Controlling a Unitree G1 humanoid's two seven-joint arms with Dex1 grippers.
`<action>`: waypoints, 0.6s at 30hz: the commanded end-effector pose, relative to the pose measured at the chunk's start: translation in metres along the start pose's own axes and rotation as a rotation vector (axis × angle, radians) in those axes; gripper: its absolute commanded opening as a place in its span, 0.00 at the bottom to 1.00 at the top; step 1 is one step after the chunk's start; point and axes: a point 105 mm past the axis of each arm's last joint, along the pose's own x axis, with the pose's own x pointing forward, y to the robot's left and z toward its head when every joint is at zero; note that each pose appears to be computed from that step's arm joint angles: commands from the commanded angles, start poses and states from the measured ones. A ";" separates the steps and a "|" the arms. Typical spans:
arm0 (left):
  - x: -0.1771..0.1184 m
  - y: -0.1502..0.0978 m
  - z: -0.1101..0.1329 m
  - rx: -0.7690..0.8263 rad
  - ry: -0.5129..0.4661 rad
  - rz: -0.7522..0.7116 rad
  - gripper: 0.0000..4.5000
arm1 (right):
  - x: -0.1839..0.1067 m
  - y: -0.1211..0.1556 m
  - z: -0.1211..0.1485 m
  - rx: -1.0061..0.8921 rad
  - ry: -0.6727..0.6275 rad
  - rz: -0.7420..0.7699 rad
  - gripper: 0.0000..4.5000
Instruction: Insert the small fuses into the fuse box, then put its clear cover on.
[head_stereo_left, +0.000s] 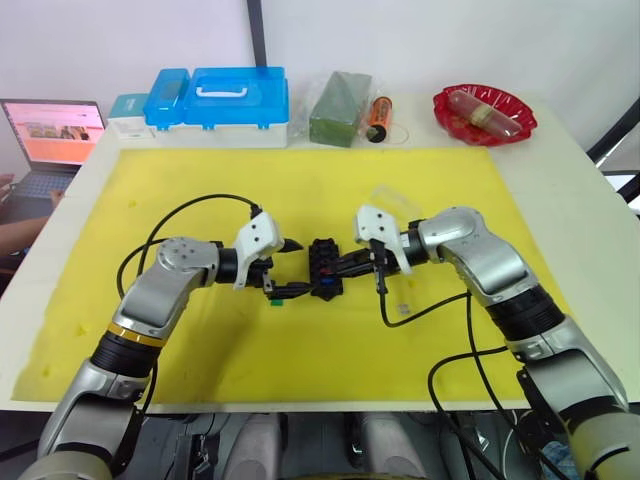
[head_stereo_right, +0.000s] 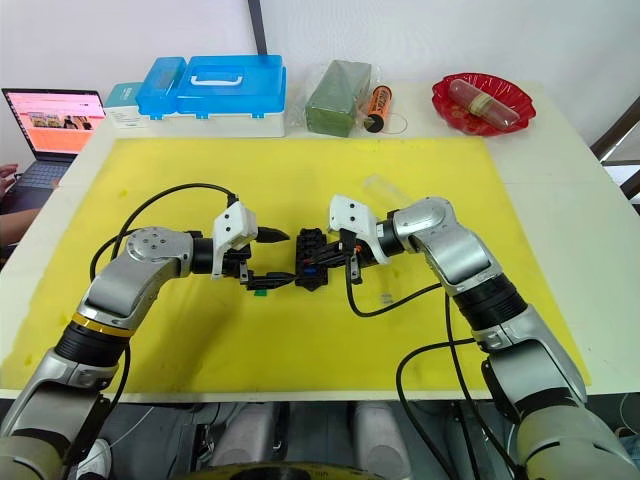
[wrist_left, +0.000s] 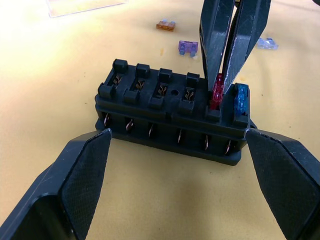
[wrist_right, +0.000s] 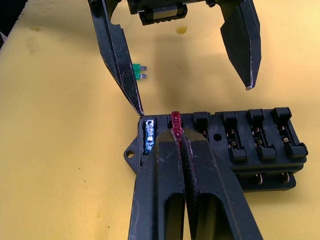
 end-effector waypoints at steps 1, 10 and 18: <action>-0.001 0.000 0.014 0.056 -0.028 0.002 0.99 | -0.003 -0.002 0.006 -0.034 -0.014 -0.012 0.00; 0.000 0.001 0.014 0.059 -0.031 0.012 0.99 | 0.000 -0.004 -0.018 0.010 0.099 -0.002 0.00; 0.001 0.002 0.014 0.060 -0.033 0.020 0.99 | 0.000 -0.008 -0.014 0.023 0.102 -0.013 0.00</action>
